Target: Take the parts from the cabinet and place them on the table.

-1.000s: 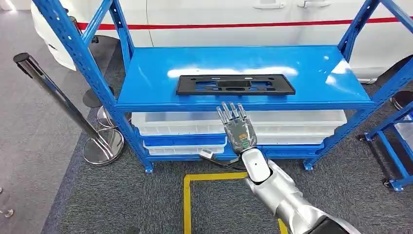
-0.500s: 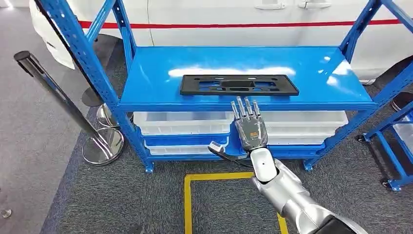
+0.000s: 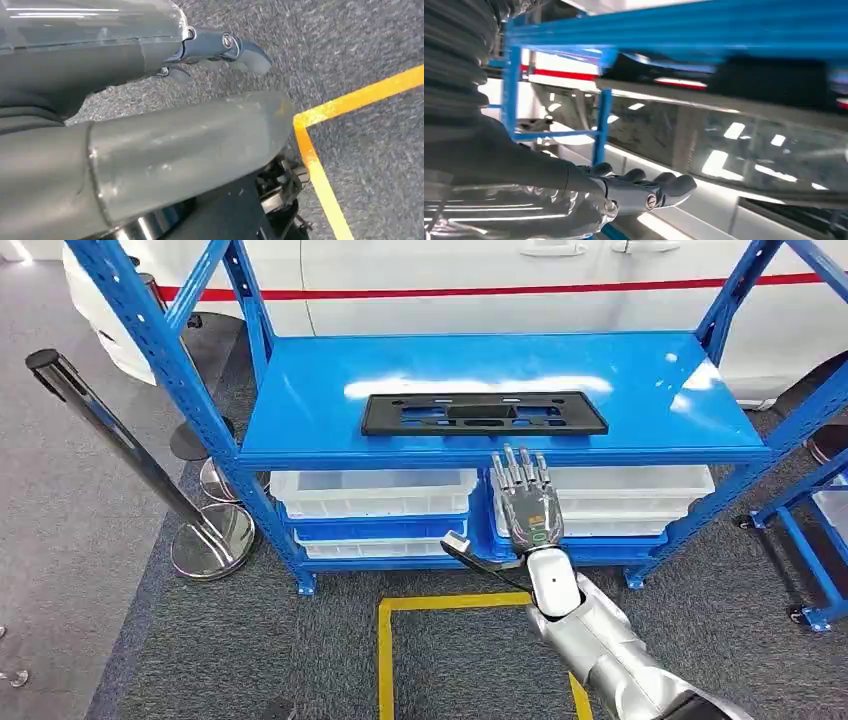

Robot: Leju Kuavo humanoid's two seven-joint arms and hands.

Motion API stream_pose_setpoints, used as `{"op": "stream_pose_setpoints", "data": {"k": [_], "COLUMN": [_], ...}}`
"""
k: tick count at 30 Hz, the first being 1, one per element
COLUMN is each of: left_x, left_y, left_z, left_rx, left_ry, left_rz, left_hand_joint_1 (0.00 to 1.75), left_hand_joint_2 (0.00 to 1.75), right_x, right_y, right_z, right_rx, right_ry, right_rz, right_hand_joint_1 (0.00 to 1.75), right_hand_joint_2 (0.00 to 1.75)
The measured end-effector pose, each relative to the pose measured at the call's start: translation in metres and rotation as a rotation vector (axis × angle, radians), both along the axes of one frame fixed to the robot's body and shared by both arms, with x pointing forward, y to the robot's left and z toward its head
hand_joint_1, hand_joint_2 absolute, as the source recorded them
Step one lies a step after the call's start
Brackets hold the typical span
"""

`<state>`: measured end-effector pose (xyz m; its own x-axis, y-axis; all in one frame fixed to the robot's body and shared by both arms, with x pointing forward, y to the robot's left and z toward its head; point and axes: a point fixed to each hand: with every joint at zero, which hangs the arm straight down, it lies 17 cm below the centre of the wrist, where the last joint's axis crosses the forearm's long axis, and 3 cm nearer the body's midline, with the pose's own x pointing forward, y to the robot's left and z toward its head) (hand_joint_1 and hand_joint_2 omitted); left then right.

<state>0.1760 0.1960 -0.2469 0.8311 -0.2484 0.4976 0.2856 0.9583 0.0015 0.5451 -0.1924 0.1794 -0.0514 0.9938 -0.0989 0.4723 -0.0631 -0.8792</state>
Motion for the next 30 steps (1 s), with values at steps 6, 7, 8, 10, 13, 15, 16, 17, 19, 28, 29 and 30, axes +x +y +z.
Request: {"op": "stream_pose_setpoints", "data": {"k": [6,7,8,10,13,15,16,17,19,28,29,30], "left_x": [-0.001,-0.001,0.000,0.003,0.006,0.005,0.005,0.006,0.007,0.008,0.008,0.008], "left_y": [-0.001,-0.001,-0.001,0.000,-0.001,-0.001,-0.001,-0.001,-0.002,-0.003,-0.004,-0.004], "left_z": [0.000,0.000,0.000,0.001,0.002,0.002,0.002,0.002,0.002,0.003,0.003,0.003], "left_rx": [-0.003,-0.003,-0.004,-0.003,-0.006,-0.006,-0.007,-0.007,-0.009,-0.014,-0.016,-0.016], "left_ry": [0.001,0.002,0.000,-0.004,-0.007,-0.004,-0.004,-0.005,-0.006,-0.008,-0.007,-0.008], "left_rz": [-0.001,-0.002,-0.002,-0.002,-0.004,-0.004,-0.004,-0.005,-0.006,-0.009,-0.009,-0.009], "left_hand_joint_1": [0.00,0.00,0.00,0.00,0.00,0.00,0.00,0.00,0.00,0.00,0.00,0.00], "left_hand_joint_2": [0.00,0.00,0.00,0.00,0.00,0.00,0.00,0.00,0.00,0.00,0.00,0.00], "right_x": [-0.003,-0.003,-0.003,-0.002,-0.002,-0.002,-0.002,-0.001,-0.002,-0.003,-0.003,-0.002], "right_y": [-0.006,-0.007,-0.008,-0.010,-0.014,-0.015,-0.017,-0.020,-0.020,-0.026,-0.027,-0.029], "right_z": [-0.006,-0.007,-0.007,-0.004,-0.005,-0.002,0.000,0.001,-0.002,-0.006,-0.006,-0.005], "right_rx": [0.013,0.015,0.018,0.026,0.030,0.036,0.040,0.041,0.042,0.048,0.048,0.050], "right_ry": [0.012,0.015,0.015,0.009,0.011,0.005,0.001,-0.002,0.003,0.011,0.012,0.010], "right_rz": [-0.008,-0.010,-0.012,-0.017,-0.022,-0.023,-0.028,-0.034,-0.035,-0.047,-0.048,-0.051], "right_hand_joint_1": [0.00,0.00,0.00,0.00,0.00,0.00,0.00,0.00,0.00,0.00,0.00,0.00], "right_hand_joint_2": [1.75,1.75,1.75,1.75,1.75,1.75,1.75,1.75,1.75,1.75,1.75,1.75]}}
